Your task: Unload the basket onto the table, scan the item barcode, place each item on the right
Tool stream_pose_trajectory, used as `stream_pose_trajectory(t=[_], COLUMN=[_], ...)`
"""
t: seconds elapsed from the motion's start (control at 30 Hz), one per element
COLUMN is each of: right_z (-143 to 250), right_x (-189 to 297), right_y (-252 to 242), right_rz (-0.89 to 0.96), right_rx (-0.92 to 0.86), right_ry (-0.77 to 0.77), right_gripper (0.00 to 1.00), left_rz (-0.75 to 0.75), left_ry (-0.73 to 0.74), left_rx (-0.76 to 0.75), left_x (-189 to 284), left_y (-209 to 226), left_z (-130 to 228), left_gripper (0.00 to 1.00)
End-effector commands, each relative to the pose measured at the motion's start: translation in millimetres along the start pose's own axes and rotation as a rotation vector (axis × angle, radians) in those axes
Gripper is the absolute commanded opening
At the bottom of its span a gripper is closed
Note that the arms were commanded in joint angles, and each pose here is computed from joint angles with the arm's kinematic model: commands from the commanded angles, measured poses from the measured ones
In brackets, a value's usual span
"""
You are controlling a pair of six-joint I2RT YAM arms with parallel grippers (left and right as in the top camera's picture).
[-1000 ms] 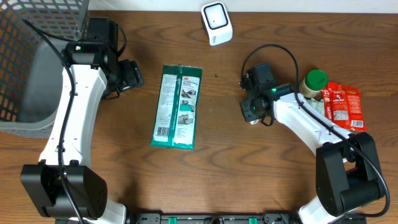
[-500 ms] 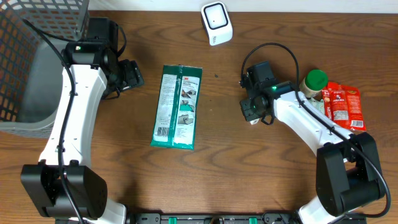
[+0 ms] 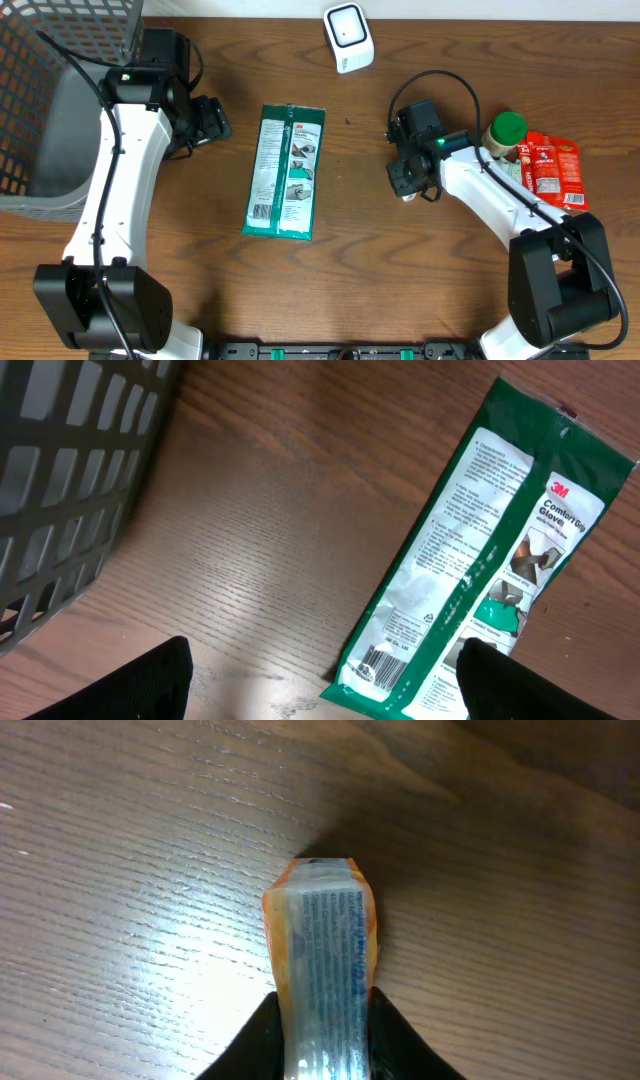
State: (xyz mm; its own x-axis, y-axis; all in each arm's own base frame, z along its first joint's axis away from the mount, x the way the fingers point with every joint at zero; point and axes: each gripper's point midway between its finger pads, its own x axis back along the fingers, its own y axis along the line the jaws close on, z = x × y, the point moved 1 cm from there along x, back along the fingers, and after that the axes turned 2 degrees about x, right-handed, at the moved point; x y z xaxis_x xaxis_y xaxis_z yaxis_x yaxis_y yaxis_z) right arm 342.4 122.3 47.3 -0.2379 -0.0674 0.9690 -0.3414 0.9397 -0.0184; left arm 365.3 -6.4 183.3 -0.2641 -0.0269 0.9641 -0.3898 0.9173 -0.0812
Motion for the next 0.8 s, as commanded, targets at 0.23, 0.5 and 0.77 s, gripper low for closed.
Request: stream_pose_trajectory(t=[0.23, 0.5, 0.77], right_z=[-6.8, -7.4, -5.0], right_x=[3.7, 3.6, 2.1], right_y=[2.7, 2.7, 2.8], right_rz=[0.004, 0.004, 0.004], right_rx=[0.015, 0.015, 0.014], right_ry=[-0.017, -0.019, -0.013], right_gripper=[0.31, 0.29, 0.31], left_rz=[-0.007, -0.007, -0.007], left_ry=[-0.018, -0.018, -0.018], left_rx=[-0.001, -0.001, -0.001], left_x=[6.0, 6.0, 5.9], left_y=[3.3, 3.3, 3.4], left_z=[-1.9, -1.8, -1.7], left_gripper=[0.85, 0.85, 0.85])
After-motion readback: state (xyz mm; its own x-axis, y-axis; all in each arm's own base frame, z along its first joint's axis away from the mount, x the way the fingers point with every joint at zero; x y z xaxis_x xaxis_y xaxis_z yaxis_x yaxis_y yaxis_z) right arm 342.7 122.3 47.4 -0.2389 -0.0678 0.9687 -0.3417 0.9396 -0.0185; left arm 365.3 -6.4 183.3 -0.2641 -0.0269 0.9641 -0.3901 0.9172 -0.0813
